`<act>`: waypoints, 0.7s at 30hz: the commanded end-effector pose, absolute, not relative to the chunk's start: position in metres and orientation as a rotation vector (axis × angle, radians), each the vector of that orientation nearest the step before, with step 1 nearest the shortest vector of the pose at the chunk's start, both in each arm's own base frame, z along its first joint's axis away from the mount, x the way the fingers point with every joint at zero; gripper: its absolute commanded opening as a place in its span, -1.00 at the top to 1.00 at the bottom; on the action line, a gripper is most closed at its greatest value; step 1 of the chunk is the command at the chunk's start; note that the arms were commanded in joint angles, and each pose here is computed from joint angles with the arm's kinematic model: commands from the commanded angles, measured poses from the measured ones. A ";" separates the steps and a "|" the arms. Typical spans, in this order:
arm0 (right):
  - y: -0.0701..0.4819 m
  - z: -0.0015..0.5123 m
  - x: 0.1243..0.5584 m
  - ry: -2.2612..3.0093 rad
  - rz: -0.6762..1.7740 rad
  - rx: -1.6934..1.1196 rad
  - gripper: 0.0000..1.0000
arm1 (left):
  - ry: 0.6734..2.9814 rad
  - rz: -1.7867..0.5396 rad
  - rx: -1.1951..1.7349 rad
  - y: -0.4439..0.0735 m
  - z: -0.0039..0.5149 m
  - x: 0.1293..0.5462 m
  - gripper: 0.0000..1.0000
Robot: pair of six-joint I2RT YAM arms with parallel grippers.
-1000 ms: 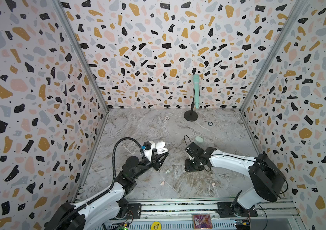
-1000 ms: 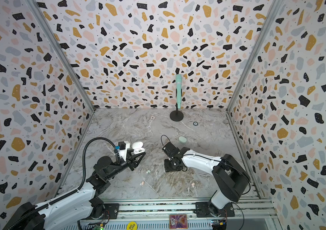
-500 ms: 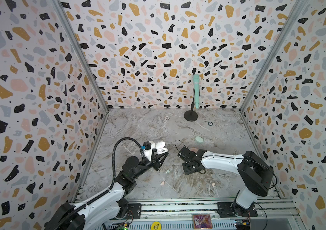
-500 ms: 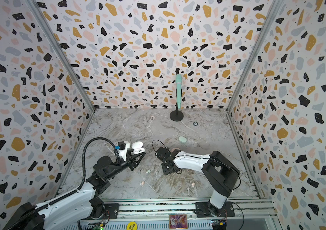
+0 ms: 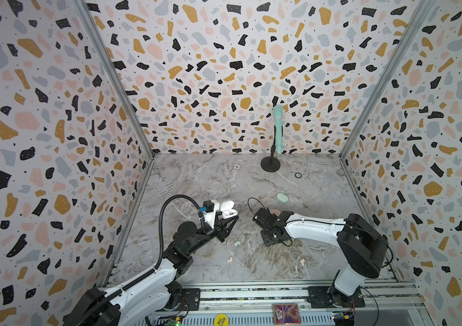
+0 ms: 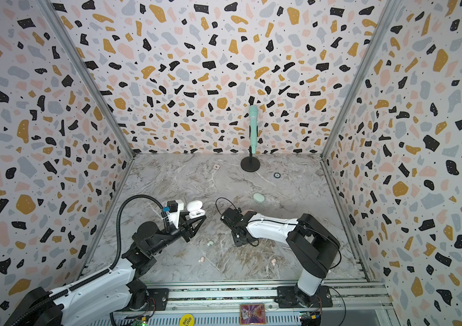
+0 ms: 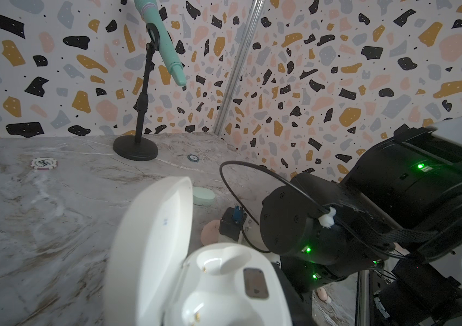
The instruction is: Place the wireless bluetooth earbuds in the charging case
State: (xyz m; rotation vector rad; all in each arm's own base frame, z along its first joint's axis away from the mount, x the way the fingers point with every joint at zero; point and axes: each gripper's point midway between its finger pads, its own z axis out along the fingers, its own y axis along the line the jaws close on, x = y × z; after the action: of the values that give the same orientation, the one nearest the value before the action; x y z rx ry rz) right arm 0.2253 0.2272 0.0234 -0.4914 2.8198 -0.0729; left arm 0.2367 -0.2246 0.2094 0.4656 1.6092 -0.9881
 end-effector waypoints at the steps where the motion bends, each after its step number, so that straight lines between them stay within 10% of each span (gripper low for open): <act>1: 0.212 0.028 0.228 2.822 -0.157 -0.496 -0.09 | 1.545 -0.999 0.459 -0.223 0.224 0.236 0.72; 21: 0.202 0.038 0.240 2.873 -0.003 -0.327 -0.17 | 1.548 -0.998 0.463 -0.223 0.224 0.236 0.72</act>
State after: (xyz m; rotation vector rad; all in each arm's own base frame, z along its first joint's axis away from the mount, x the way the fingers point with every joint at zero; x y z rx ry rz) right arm 0.2409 0.2081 0.0236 -0.3982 2.8507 -0.0609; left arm 0.2366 -0.2246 0.2096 0.4655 1.6084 -0.9882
